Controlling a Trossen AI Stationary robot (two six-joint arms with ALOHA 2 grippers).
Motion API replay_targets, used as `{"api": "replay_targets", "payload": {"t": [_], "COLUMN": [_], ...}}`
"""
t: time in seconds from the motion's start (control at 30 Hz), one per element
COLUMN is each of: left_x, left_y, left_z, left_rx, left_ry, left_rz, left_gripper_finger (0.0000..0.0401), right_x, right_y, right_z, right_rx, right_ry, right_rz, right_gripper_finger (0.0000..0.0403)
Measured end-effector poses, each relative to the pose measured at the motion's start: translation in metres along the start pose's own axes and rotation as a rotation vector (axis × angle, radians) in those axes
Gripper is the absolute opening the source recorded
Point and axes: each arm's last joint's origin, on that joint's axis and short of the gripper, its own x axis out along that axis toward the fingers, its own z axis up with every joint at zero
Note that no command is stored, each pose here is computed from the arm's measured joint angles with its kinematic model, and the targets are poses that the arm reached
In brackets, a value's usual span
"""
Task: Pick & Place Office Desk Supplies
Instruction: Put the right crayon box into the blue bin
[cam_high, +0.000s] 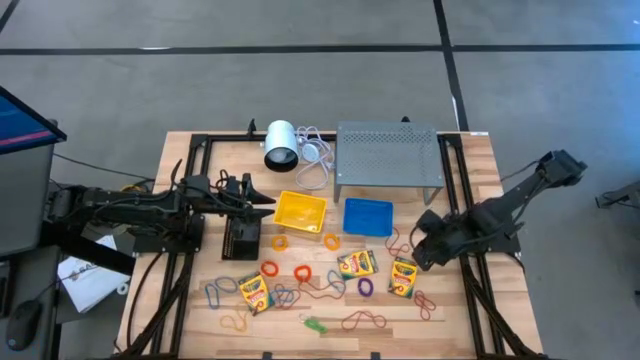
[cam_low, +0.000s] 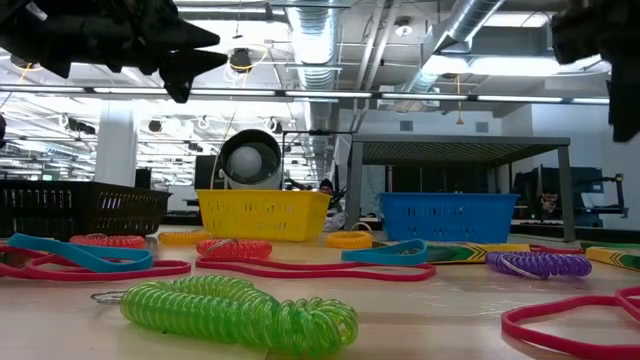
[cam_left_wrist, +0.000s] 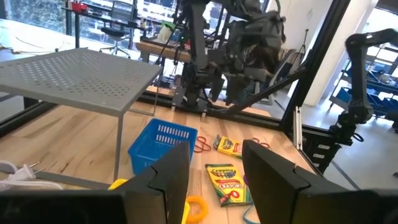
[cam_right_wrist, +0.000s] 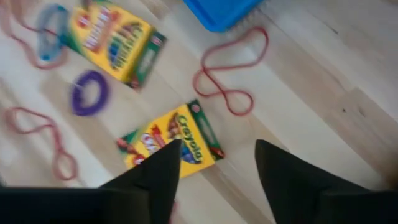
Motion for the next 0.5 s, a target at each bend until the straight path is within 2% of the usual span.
{"api": "replay_targets", "payload": {"t": [0.17,0.5], "left_x": [0.0,0.0], "left_y": [0.0,0.0], "left_z": [-0.002,-0.002], "left_rx": [-0.002,-0.003], "left_ry": [0.016,0.022], "left_rz": [0.004,0.005], "left_gripper_finger": [0.0144,0.0144], "right_x": [0.024,0.059], "right_y": [0.017,0.034], "right_z": [-0.002,-0.01], "right_rx": [-0.059,-0.21], "right_ry": [0.03,0.126], "right_rz": [-0.066,-0.141], "right_gripper_finger": [0.0219,0.0163]}}
